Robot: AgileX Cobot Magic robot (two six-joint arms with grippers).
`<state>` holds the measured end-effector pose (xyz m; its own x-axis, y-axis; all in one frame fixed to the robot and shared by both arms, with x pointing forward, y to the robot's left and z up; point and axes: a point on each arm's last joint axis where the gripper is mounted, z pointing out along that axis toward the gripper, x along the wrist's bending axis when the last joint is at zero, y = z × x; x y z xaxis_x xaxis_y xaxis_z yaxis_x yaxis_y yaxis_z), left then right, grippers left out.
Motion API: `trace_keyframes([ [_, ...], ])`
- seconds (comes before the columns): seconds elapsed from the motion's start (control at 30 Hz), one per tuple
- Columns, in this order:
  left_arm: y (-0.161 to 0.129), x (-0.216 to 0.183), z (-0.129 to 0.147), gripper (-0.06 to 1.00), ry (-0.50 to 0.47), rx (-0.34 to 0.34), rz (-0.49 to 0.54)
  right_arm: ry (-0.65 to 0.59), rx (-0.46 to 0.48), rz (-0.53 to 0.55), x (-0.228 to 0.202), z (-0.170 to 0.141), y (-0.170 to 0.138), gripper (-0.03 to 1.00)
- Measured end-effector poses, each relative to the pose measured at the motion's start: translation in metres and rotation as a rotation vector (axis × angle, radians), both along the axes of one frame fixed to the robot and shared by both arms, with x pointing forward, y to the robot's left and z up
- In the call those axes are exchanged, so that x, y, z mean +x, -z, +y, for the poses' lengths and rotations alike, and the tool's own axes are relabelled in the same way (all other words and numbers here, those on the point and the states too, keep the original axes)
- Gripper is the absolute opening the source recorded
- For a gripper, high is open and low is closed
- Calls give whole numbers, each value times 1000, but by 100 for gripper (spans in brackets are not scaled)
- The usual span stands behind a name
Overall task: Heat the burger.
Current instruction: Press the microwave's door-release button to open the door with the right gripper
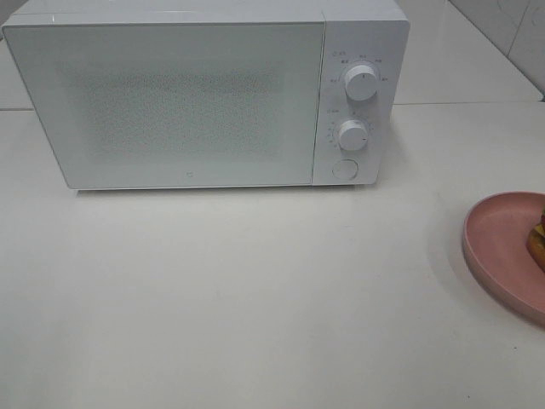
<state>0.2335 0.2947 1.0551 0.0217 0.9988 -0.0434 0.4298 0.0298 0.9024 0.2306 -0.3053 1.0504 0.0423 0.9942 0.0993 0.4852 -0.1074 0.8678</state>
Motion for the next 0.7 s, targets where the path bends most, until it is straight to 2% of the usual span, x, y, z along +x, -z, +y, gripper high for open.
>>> trace_keyframes([
  [0.7, 0, 0, 0, 99, 0, 0, 0, 0, 0, -4, 0, 0, -1, 77],
])
